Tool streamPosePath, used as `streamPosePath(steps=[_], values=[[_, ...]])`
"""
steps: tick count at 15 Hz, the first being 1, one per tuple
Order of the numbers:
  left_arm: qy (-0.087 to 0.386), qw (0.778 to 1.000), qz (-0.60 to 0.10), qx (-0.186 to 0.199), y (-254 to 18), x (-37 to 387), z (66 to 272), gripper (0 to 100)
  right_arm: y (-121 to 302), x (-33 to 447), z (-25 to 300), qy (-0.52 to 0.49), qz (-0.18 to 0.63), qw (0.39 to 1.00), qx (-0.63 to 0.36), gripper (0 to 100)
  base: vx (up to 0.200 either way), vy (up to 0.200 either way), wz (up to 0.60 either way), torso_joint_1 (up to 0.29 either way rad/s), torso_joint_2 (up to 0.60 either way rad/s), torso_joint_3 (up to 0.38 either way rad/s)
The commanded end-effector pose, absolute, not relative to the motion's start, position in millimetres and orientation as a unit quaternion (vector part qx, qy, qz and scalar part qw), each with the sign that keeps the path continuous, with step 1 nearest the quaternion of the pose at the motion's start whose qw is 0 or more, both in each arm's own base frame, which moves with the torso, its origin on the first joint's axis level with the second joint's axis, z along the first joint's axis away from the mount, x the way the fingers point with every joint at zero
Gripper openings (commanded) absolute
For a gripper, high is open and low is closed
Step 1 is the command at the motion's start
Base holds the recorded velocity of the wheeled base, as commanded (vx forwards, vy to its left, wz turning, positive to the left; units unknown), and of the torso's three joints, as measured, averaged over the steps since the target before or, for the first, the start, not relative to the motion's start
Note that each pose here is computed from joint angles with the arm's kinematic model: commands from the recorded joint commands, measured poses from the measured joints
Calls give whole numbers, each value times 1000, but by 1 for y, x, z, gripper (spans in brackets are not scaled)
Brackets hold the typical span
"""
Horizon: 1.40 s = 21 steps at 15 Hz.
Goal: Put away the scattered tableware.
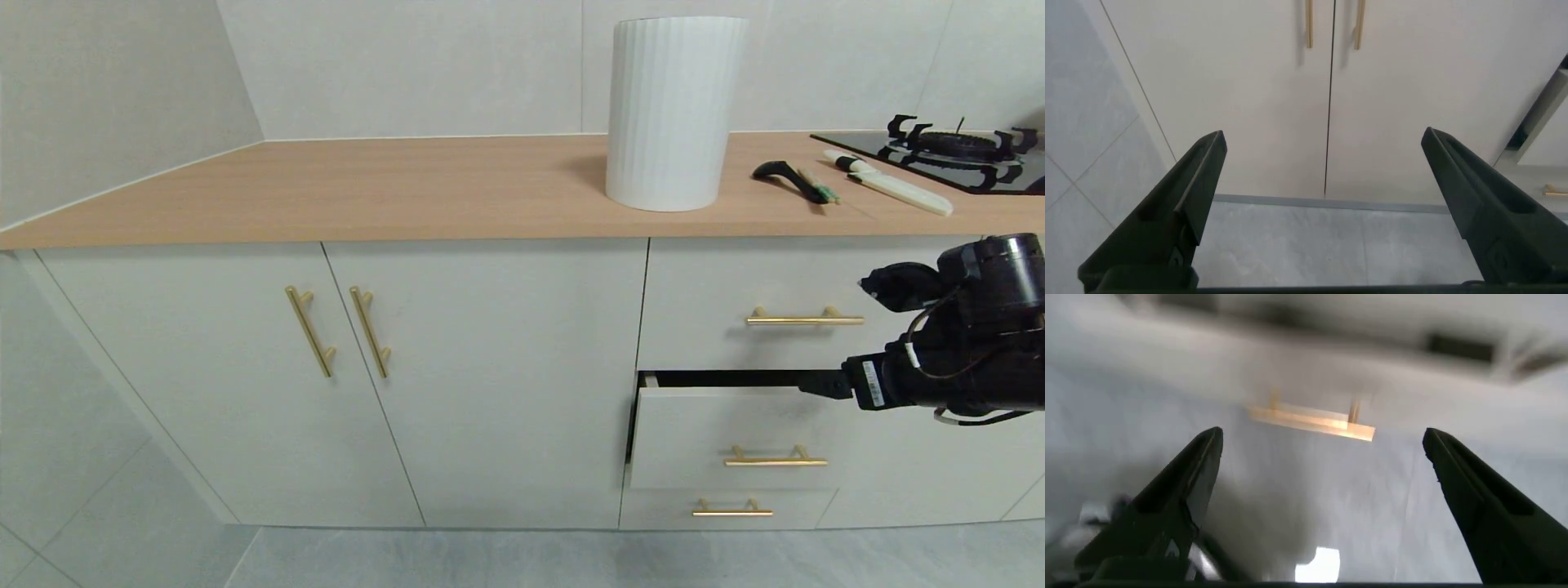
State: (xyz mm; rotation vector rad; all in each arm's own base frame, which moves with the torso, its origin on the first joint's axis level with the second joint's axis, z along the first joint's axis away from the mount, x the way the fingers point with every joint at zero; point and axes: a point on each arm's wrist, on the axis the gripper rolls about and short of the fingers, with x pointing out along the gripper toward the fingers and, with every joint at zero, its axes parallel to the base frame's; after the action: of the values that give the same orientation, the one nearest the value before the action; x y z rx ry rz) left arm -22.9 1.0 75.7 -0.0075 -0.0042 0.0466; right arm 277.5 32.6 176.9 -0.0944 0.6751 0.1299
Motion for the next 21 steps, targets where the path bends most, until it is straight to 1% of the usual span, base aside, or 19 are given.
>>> streamPosePath(steps=[1, 2, 3, 5, 10, 13, 18, 21], values=[[-2, 1000, 24, -4, 1, -23, 76, 100, 38, 306, 167, 345, 69, 935, -46, 100, 0, 0, 0, 0, 0, 0], [-2, 1000, 24, -4, 1, -23, 76, 100, 40, 310, 163, 340, 70, 937, -46, 100, 0, 0, 0, 0, 0, 0], [-2, 1000, 24, -4, 1, -23, 76, 100, 41, 320, 148, 352, 68, 932, -48, 100, 0, 0, 0, 0, 0, 0], [-2, 1000, 24, -4, 1, -23, 76, 100, 42, 334, 133, 350, 55, 934, -52, 100, 0, 0, 0, 0, 0, 0], [-1, 1000, 24, -4, 1, -23, 76, 100, 44, 353, 111, 334, 33, 941, -44, 100, 0, 0, 0, 0, 0, 0], [-2, 1000, 24, -4, 1, -23, 76, 100, 44, 368, 95, 314, 1, 948, -47, 100, 0, 0, 0, 0, 0, 0], [-2, 1000, 24, -4, 1, -23, 76, 100, 50, 376, 80, 309, -4, 950, -44, 100, 0, 0, 0, 0, 0, 0], [-2, 1000, 24, -4, 1, -23, 76, 100, 50, 374, 79, 312, -4, 949, -46, 100, 0, 0, 0, 0, 0, 0]])
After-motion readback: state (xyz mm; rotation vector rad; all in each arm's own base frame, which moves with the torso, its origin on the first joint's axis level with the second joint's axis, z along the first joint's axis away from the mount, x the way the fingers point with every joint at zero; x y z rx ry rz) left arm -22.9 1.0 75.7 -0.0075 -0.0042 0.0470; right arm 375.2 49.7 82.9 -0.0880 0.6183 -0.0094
